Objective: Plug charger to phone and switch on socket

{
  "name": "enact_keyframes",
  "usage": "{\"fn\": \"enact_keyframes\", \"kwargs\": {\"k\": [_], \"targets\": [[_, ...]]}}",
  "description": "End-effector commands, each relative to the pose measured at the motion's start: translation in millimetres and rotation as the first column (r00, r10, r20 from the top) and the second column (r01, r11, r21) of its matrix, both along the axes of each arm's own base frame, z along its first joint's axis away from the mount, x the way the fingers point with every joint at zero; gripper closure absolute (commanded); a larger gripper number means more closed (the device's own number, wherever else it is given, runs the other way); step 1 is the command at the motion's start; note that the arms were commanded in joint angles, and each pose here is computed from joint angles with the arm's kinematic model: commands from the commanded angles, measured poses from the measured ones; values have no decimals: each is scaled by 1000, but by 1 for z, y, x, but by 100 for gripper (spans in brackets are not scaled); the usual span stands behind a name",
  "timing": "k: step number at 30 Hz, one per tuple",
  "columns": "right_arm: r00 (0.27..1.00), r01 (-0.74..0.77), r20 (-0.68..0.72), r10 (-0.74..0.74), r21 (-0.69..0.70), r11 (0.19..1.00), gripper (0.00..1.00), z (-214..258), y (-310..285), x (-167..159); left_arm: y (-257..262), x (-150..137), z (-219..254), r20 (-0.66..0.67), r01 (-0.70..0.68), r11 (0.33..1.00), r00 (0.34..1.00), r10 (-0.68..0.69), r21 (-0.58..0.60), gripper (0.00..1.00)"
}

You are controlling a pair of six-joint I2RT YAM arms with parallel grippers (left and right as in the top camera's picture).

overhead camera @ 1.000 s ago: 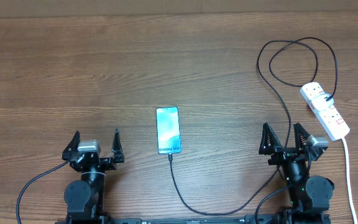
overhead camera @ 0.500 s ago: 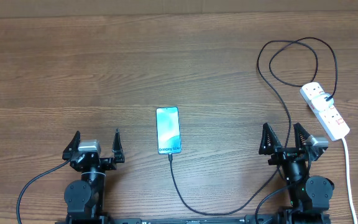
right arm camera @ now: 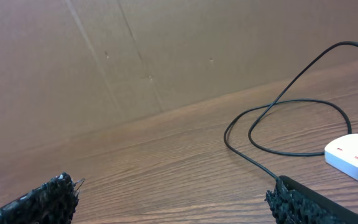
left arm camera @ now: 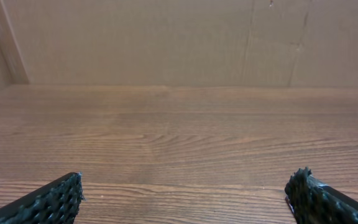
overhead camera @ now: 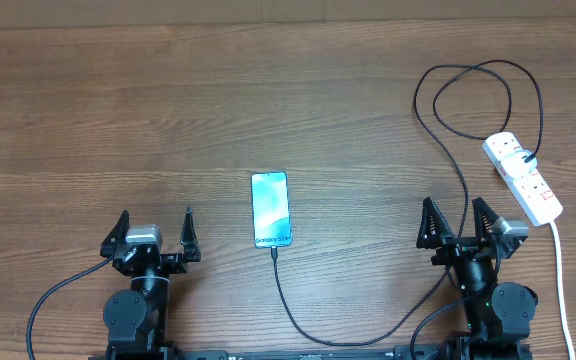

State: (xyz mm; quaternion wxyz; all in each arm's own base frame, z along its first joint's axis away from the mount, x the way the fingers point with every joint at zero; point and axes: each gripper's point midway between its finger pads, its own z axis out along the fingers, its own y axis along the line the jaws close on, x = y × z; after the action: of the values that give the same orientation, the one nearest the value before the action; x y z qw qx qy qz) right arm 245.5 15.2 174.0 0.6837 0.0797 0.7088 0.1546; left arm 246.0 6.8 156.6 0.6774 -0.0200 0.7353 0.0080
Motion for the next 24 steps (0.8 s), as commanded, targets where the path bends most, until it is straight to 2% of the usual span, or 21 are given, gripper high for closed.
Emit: {"fn": "enact_keyframes", "kwargs": {"k": [1,13,17,24], "targets": [[1000,3,5,-3,-2,1000,0,-2,0,0,0,0,0,6,7,1000,1000,-7,18,0],[1000,4,8,-4,-2,1000,0,-1,0,0,0,0,0,6,7,1000,1000,-7,18,1],[999,46,2,-46,-12,999,0,-3,-8,1,0,0,0,6,7,1000,1000,-7,18,1],[999,42,20,-39,-184,982,0,-3,-7,1,0,0,0,6,7,1000,1000,-7,18,1]]}}
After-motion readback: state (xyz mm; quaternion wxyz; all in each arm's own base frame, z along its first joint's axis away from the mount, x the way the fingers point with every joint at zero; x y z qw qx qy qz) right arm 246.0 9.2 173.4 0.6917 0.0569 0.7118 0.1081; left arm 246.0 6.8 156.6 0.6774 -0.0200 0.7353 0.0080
